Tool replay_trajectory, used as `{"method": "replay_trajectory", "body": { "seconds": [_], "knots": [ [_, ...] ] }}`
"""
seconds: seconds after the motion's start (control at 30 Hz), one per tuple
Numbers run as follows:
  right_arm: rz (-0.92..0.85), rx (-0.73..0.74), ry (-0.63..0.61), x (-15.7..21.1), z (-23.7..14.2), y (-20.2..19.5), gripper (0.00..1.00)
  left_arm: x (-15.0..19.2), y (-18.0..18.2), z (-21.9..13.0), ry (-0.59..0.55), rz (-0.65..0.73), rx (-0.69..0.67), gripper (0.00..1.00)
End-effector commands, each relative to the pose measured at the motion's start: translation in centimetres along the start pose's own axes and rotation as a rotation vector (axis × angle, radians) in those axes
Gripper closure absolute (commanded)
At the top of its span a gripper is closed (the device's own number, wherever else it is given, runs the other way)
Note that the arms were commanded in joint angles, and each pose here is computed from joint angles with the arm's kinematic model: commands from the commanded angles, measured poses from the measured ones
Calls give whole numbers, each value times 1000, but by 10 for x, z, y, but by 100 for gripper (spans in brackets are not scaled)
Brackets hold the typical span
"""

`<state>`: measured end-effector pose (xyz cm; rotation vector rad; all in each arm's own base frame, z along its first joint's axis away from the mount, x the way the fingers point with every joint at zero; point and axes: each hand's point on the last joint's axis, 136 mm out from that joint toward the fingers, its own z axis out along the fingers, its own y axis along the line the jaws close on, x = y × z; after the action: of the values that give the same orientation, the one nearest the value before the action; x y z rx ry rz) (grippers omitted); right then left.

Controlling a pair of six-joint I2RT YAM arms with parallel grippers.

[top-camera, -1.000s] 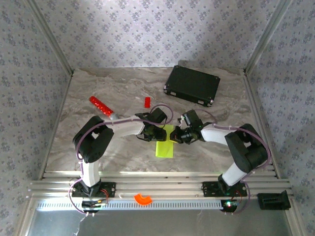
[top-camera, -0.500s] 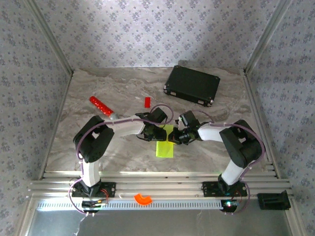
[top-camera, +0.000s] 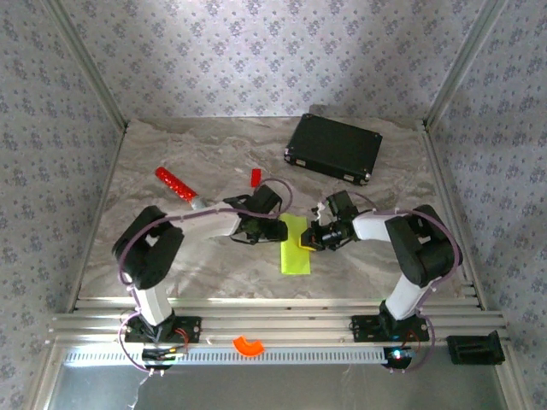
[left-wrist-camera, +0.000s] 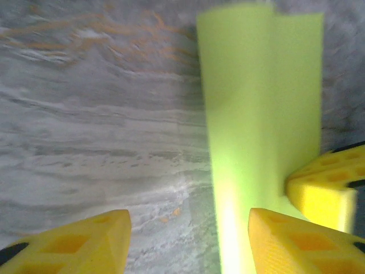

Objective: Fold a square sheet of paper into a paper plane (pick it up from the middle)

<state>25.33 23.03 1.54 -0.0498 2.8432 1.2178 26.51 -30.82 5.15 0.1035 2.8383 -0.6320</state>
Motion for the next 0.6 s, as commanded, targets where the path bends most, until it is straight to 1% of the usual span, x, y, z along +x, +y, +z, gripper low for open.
{"method": "replay_trajectory", "body": {
  "seconds": [0.0,0.07,0.13,0.17,0.2,0.57],
  "knots": [
    [41,161,117,29,5,-43,100,-25,-27,-32,-86,-46,190,50],
    [38,170,122,28,5,-45,100,-27,-37,-36,-79,-53,275,60],
    [44,179,122,28,4,-47,100,-25,-46,-35,-55,-51,336,74],
    [45,182,118,28,4,-48,100,-22,-50,-33,-33,-49,353,86],
    [51,184,113,27,3,-50,100,-21,-54,-30,-16,-52,372,100],
    [104,182,79,27,1,-59,100,-4,-67,4,117,-110,469,100]
  ]
}}
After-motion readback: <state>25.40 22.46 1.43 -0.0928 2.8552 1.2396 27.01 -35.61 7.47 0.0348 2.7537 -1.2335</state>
